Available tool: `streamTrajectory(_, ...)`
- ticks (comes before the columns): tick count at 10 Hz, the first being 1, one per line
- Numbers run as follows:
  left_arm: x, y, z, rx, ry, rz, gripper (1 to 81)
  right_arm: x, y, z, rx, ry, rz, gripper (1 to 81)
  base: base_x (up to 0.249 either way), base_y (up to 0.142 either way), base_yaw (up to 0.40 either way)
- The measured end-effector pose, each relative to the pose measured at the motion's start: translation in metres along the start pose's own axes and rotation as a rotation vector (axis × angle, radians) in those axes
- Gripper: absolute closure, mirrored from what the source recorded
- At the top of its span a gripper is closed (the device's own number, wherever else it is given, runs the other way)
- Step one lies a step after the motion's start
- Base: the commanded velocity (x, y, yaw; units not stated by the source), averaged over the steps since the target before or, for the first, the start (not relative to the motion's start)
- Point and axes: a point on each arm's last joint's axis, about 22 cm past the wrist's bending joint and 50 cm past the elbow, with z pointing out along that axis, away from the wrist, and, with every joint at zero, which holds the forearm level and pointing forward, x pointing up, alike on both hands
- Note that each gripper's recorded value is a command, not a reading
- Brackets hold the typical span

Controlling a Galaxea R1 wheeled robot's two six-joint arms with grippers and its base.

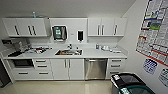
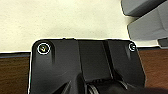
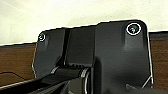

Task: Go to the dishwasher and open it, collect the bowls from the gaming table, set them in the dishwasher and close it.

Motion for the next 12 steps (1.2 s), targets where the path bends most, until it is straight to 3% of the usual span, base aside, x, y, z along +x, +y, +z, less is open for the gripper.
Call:
streamTrajectory(2, -0.002, -0.005, -0.002, 0.007, -0.002, 0.001, 1.0, -0.008, -0.004, 0.001, 0.005, -0.007, 0.003, 1.0, 0.139, 0.063, 0.0)
streamTrajectory(4, 0.018, -0.009, -0.001, 0.014, 0.021, 0.007, 1.0, 0.007, -0.008, 0.002, 0.013, 0.005, 0.0, 1.0, 0.139, 0.062, 0.0)
streamTrajectory(5, 0.02, -0.001, 0.0, 0.0, 0.027, 0.007, 1.0, 0.018, 0.003, 0.0, -0.005, 0.026, -0.003, 1.0, 0.139, 0.061, 0.0)
streamTrajectory(7, -0.001, -0.003, -0.001, 0.004, -0.002, 0.0, 1.0, -0.003, 0.002, 0.0, -0.004, -0.005, 0.004, 1.0, 0.139, 0.061, 0.0)
streamTrajectory(12, 0.004, -0.005, -0.002, 0.007, 0.006, 0.002, 1.0, 0.0, -0.004, 0.001, 0.004, 0.001, 0.003, 1.0, 0.139, 0.012, 0.0)
